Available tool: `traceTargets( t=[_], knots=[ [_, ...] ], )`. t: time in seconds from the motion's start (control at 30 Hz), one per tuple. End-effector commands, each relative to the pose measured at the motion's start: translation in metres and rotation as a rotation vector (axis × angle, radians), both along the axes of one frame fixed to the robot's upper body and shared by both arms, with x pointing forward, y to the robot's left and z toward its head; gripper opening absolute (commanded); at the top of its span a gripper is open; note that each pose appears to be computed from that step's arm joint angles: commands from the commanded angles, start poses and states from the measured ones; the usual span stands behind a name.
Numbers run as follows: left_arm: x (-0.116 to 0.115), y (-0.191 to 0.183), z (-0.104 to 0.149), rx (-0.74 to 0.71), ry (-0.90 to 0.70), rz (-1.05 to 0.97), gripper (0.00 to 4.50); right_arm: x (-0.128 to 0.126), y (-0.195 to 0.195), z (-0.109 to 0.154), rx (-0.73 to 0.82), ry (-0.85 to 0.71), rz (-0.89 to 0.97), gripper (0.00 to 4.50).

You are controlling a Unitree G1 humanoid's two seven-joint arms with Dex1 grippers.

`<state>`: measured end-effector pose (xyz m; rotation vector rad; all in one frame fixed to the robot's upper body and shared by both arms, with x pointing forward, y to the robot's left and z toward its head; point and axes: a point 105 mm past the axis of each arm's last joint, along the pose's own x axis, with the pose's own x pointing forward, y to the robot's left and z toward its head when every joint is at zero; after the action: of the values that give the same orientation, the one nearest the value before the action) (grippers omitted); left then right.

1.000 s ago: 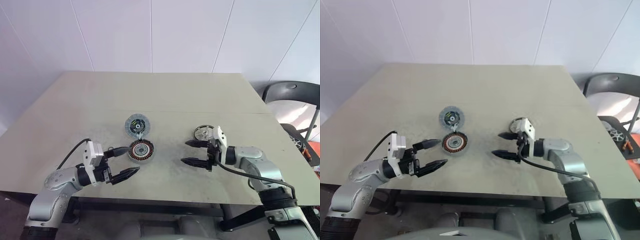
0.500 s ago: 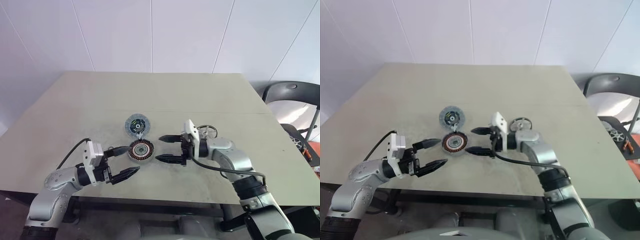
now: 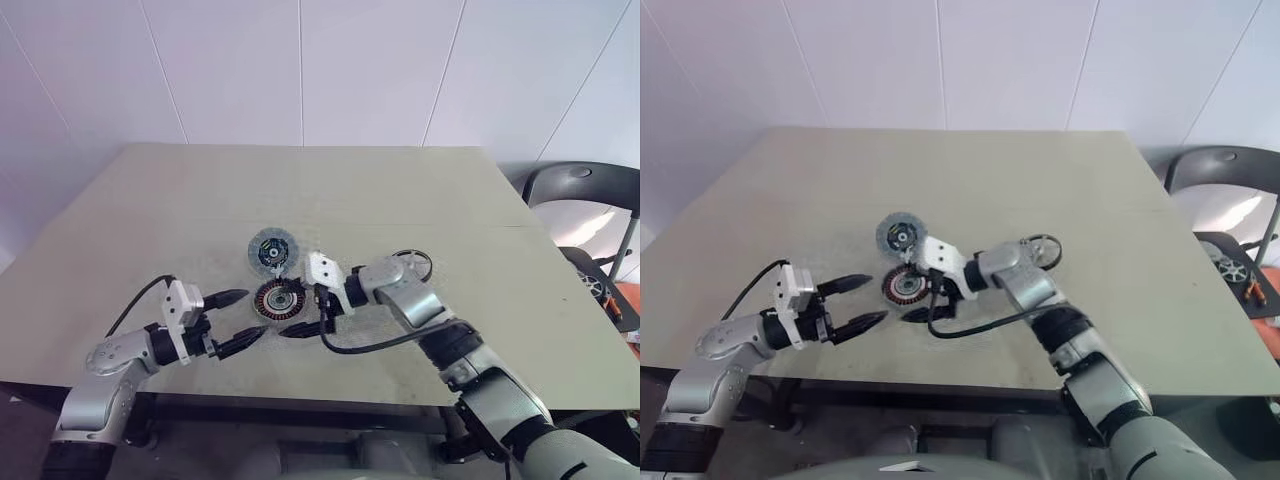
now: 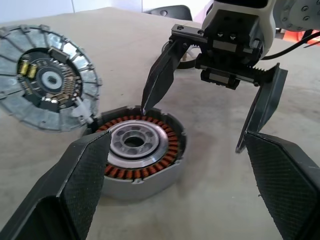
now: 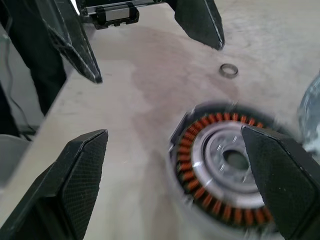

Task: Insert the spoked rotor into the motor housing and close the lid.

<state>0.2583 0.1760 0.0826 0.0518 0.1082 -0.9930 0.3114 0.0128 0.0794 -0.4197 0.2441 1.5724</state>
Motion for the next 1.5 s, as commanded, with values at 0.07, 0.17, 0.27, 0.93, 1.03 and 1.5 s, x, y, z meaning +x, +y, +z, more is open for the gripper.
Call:
traceTargets(
  t=[0.07, 0.17, 0.27, 0.93, 1.03, 1.5],
  knots=[
    [0.004, 0.006, 0.011, 0.013, -0.054, 0.007, 4.50, 0.011, 0.010, 0.010, -0.016, -0.123, 0.012, 4.49],
    [0.004, 0.007, 0.011, 0.013, -0.055, 0.009, 4.50, 0.014, 0.011, 0.007, -0.042, -0.149, 0.016, 4.49],
    [0.003, 0.008, 0.012, 0.011, -0.055, 0.008, 4.50, 0.015, 0.008, 0.001, -0.089, -0.163, 0.026, 4.49],
    [0.000, 0.005, 0.012, -0.002, -0.067, 0.028, 4.50, 0.014, 0.022, -0.005, -0.317, -0.339, 0.229, 4.49],
    [-0.001, 0.006, 0.012, -0.002, -0.067, 0.032, 4.50, 0.013, 0.023, -0.004, -0.375, -0.380, 0.300, 4.49],
    [-0.003, 0.006, 0.014, -0.011, -0.072, 0.047, 4.50, 0.016, 0.033, 0.002, -0.593, -0.522, 0.506, 4.49]
  ],
)
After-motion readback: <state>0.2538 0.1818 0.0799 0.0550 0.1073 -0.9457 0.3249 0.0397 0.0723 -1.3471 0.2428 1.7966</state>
